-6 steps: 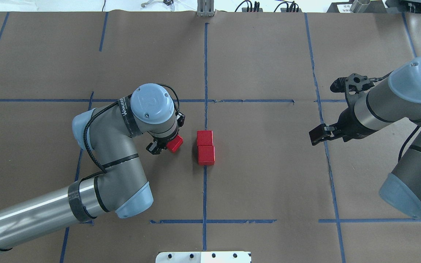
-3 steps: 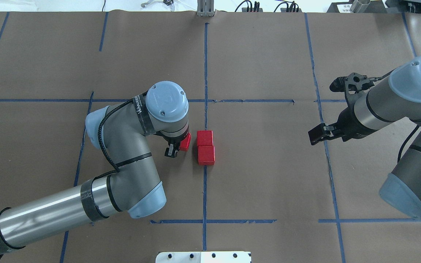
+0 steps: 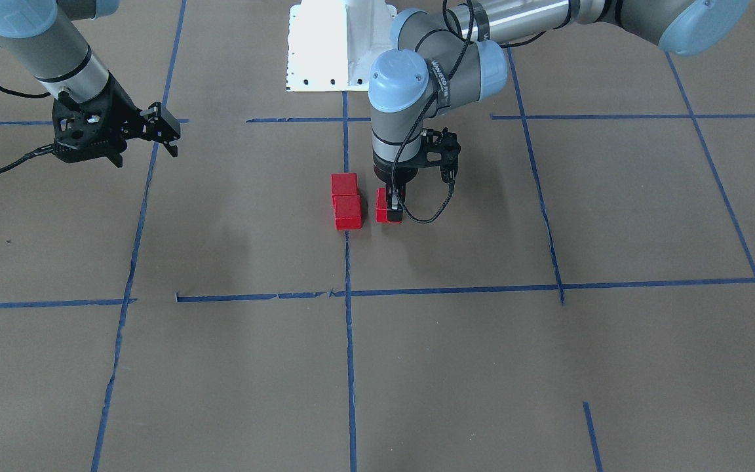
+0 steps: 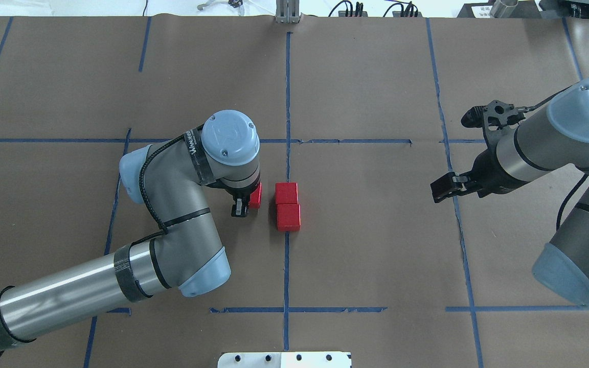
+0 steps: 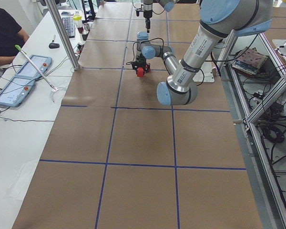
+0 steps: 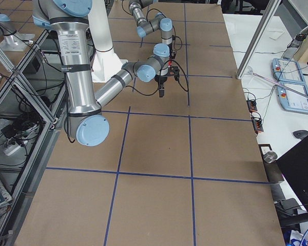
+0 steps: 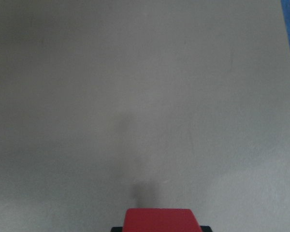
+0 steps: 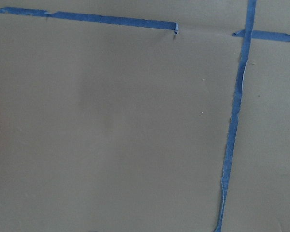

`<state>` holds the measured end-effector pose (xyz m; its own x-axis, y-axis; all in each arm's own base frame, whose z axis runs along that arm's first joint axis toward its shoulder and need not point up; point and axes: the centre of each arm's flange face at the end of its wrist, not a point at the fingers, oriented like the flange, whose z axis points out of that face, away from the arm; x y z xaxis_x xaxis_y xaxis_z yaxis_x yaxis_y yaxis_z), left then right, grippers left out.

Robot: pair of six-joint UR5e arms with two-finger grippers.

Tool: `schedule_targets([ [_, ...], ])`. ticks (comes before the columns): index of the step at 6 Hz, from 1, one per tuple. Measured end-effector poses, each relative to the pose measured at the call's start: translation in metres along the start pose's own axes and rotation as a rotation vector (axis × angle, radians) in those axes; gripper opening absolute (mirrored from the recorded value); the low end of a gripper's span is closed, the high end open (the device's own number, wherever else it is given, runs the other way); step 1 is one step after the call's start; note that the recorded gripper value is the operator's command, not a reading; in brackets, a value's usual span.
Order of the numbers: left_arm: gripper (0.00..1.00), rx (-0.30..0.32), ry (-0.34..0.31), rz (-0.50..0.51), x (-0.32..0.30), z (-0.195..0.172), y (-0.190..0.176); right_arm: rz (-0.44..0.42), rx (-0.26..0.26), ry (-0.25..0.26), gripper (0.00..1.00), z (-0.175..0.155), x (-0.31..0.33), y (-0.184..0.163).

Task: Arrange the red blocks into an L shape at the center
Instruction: 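Lower the cube beside the pair's farther cube and adjust its position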

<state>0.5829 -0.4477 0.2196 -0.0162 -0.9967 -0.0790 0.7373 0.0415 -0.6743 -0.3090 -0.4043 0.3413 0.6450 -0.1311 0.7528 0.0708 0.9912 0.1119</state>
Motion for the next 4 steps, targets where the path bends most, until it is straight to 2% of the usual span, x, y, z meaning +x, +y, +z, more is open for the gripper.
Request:
schedule_targets([
  [2,0.01,-0.017,-0.032,-0.051,-0.0018,0.0008,0.0028,0.002,-0.001,0.002,1.0,0.0003,0.0017,0.0008],
  [4,0.01,-0.041,-0.032,-0.107,-0.0019,-0.0017,0.0059,0.004,-0.003,0.005,1.0,0.0012,0.0033,0.0013],
])
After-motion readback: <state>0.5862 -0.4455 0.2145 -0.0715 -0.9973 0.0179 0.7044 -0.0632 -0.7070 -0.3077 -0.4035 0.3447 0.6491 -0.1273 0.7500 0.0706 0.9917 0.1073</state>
